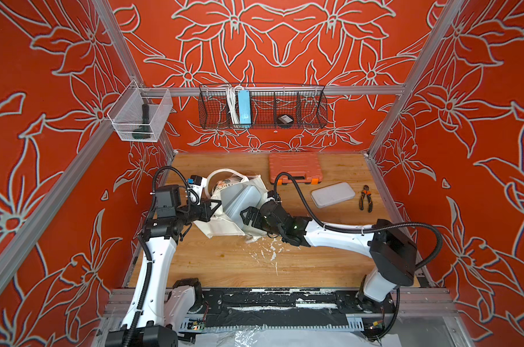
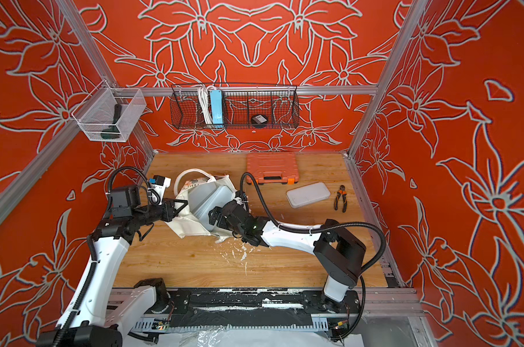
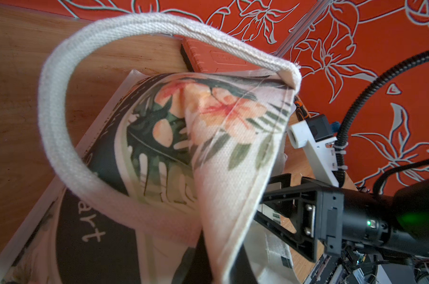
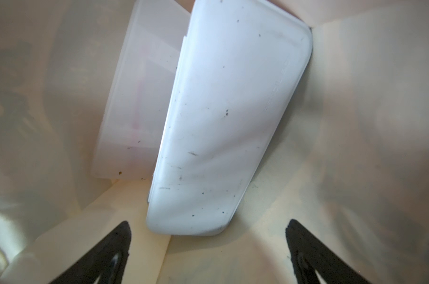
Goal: Take out the pencil case from the canvas bag
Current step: Pick up the pencil case from the canvas bag.
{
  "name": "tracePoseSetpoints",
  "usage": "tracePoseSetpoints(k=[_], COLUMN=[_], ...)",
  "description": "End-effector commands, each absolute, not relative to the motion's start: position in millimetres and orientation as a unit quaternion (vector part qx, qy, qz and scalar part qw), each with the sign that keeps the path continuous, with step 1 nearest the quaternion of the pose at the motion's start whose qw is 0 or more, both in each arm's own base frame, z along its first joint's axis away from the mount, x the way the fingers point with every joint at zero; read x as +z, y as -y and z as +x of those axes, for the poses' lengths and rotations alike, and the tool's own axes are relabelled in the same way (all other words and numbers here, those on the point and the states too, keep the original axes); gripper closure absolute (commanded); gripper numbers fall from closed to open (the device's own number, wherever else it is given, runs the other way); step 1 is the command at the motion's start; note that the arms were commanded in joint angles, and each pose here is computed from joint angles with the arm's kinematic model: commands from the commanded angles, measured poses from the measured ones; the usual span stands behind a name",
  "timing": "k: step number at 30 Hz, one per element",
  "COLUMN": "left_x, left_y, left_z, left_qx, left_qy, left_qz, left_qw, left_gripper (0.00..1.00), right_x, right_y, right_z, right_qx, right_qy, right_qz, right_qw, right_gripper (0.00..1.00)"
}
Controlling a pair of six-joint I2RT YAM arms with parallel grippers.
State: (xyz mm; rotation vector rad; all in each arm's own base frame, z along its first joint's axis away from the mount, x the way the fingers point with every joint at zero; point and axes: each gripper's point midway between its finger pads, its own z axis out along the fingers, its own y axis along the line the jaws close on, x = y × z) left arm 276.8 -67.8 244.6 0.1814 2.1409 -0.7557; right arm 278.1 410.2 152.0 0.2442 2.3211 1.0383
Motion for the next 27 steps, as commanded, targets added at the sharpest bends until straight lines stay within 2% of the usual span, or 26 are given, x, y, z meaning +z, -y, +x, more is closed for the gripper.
tracePoseSetpoints(k=[1,9,27], left_x=[246,248,255], left_y=[75,80,91], left_z=[269,265,253], left_qx=[-0.324,-0.335,-0.359], left_qy=[-0.847,-0.839,-0.821], left_qz=[0.085,0.100,0.136], left_qw=[0.413,0.417,0.423], left_gripper=[1.00,1.00,1.00], right_x=[161,147,112], right_y=[-418,-413,-428], right_z=[286,293,300], right_qx=[0.401,0.397,0.403], right_qy=[-0.855,-0.846,-0.843], right_qz=[0.123,0.181,0.224], right_qw=[0.305,0.307,0.278], right_gripper=[0.02,0.02,0.02])
